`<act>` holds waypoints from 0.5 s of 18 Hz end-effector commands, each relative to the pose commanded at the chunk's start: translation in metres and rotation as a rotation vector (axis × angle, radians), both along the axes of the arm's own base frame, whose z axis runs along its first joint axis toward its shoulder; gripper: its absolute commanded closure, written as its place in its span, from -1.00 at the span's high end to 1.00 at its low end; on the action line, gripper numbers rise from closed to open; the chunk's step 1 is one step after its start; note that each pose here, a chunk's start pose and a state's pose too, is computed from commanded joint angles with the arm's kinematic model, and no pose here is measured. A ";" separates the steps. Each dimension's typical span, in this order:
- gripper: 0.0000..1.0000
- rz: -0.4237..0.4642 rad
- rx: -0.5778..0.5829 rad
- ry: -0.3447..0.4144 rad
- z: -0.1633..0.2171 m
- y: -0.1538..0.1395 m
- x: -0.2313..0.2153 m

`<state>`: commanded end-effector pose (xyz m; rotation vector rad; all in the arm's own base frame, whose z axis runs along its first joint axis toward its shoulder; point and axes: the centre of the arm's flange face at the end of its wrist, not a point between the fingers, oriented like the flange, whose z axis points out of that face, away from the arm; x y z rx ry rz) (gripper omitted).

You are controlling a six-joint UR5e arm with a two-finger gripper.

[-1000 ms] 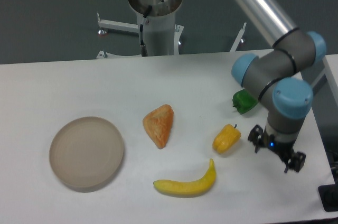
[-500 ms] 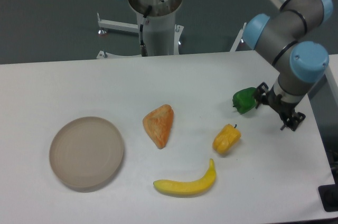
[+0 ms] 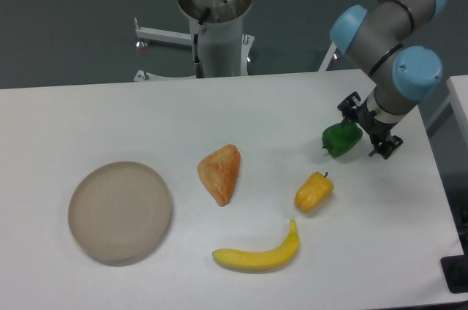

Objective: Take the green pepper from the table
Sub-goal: 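Lower the open gripper around the green pepper and close it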

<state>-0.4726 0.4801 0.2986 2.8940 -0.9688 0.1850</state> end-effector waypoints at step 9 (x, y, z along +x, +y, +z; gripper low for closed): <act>1.00 0.003 -0.004 -0.008 -0.009 -0.004 0.005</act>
